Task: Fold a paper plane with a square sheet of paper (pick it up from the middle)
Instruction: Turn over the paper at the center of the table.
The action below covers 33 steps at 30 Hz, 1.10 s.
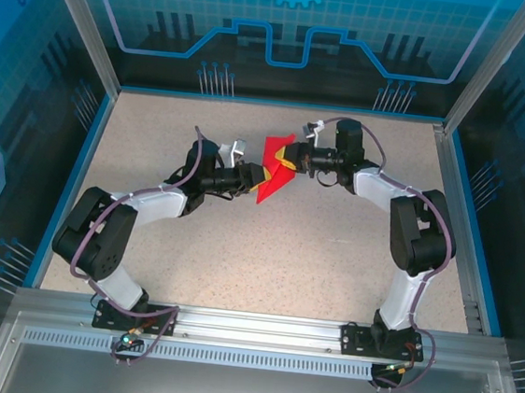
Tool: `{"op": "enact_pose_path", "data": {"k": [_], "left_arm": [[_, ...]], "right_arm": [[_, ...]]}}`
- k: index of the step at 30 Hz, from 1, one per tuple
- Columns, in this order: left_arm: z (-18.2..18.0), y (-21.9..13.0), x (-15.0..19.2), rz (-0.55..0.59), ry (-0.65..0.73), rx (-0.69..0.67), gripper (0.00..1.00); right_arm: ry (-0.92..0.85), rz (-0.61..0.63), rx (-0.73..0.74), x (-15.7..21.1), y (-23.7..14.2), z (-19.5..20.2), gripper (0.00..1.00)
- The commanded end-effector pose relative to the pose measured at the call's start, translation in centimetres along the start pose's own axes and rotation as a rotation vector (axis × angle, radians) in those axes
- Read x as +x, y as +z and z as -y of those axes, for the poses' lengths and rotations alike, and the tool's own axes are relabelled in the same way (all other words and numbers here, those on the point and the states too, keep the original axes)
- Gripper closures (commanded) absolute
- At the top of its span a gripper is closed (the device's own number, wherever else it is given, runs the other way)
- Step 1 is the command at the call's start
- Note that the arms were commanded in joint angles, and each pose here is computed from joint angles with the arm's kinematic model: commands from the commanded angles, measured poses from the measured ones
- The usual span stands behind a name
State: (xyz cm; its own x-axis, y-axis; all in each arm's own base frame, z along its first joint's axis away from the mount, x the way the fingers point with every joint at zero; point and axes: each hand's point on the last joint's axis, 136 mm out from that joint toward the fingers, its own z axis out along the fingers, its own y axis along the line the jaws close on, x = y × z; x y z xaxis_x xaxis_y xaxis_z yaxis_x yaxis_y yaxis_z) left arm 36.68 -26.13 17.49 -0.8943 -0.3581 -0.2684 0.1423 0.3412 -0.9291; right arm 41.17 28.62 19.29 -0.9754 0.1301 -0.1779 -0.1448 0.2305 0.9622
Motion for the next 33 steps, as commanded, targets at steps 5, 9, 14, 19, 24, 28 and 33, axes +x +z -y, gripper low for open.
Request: {"op": "enact_pose_path", "data": {"k": [5, 9, 14, 19, 24, 28, 33], "left_arm": [[-0.6, -0.6, -0.3, 0.026, 0.068, -0.055, 0.84], [-2.1, -1.3, -0.2, 0.012, 0.099, -0.187, 0.84], [-4.7, -3.8, -0.6, -0.004, 0.284, -0.604, 0.84], [-5.5, -6.9, -2.3, 0.019, 0.566, -1.105, 0.84], [-6.3, -8.9, -4.3, 0.051, 0.698, -1.453, 0.84], [-7.8, -7.7, -4.2, 0.002, 0.737, -1.572, 0.84], [-10.6, -3.7, -2.3, -0.077, 0.691, -1.514, 0.82]], "right_arm": [[-0.037, 0.027, 0.095, -0.4, -2.1, 0.9, 0.67], [-0.082, 0.104, 0.307, -0.7, -5.2, 2.7, 0.44], [-0.103, 0.202, 0.589, -0.4, -9.2, 5.5, 0.30], [-0.084, 0.269, 0.711, 0.0, -11.2, 7.2, 0.26], [-0.036, 0.303, 0.768, 0.4, -12.3, 8.7, 0.26], [0.000, 0.322, 0.788, 0.8, -13.0, 9.5, 0.25], [0.037, 0.331, 0.800, 1.1, -13.4, 10.4, 0.25]]}}
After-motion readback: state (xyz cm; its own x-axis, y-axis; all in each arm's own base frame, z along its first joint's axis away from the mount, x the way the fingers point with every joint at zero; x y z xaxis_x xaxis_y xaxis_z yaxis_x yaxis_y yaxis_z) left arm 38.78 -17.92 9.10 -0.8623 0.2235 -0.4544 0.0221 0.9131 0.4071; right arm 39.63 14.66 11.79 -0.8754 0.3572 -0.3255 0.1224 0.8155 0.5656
